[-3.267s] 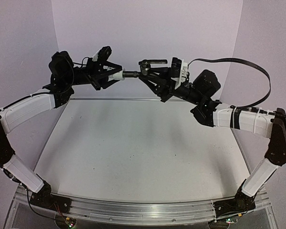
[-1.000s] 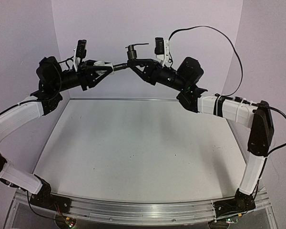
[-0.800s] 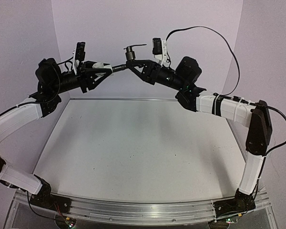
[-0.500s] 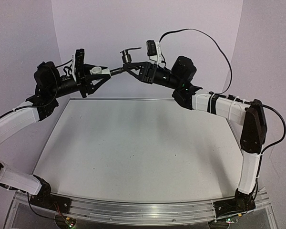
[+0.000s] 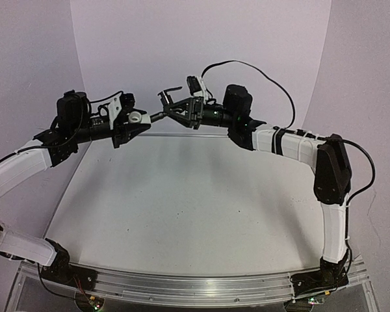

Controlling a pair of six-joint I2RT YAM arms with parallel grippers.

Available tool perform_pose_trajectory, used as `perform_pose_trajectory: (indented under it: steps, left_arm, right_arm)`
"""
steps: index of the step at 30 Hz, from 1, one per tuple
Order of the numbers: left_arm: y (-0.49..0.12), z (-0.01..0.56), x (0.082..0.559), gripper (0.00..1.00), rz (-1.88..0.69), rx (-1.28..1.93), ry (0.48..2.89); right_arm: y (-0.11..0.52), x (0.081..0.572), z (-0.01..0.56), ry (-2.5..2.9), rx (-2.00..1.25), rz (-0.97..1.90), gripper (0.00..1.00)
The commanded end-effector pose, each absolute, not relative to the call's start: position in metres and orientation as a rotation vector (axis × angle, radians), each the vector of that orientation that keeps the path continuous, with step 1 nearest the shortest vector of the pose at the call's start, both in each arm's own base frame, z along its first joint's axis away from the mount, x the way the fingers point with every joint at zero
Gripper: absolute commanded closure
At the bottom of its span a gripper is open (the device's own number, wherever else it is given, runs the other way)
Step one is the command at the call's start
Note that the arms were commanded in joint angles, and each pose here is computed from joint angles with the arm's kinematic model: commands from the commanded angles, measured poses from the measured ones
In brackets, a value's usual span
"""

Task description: Install the water faucets

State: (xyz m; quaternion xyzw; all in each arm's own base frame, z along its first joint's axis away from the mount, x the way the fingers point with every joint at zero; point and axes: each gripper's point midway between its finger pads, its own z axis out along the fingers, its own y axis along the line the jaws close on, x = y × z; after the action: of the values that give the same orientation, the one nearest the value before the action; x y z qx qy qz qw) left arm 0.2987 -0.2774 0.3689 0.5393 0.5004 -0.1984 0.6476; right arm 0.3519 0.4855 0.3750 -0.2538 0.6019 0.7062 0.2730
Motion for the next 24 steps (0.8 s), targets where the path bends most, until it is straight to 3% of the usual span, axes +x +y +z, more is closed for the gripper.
perform_pose_trajectory:
  steps: [1, 8, 14, 20, 24]
  left_arm:
    - [-0.307, 0.335, 0.266, 1.0, -0.387, 1.468, 1.033]
    - [-0.32, 0.315, 0.27, 1.0, -0.169, 1.52, 0.999]
    - [-0.317, 0.331, 0.285, 1.0, -0.031, 1.348, 0.957]
    - [-0.313, 0.345, 0.286, 1.0, -0.104, 1.205, 1.006]
    - [-0.313, 0.351, 0.278, 1.0, -0.28, 1.114, 1.089]
  right_arm:
    - [0.51, 0.316, 0.382, 1.706, -0.705, 2.076, 1.0]
    - [0.51, 0.315, 0.374, 1.804, -0.625, 2.173, 1.0]
    - [0.5, 0.322, 0.366, 1.842, -0.357, 2.277, 1.0]
    - [0.475, 0.331, 0.38, 1.718, -0.233, 2.204, 1.0]
    - [0.451, 0.357, 0.359, 1.709, -0.217, 2.042, 1.0]
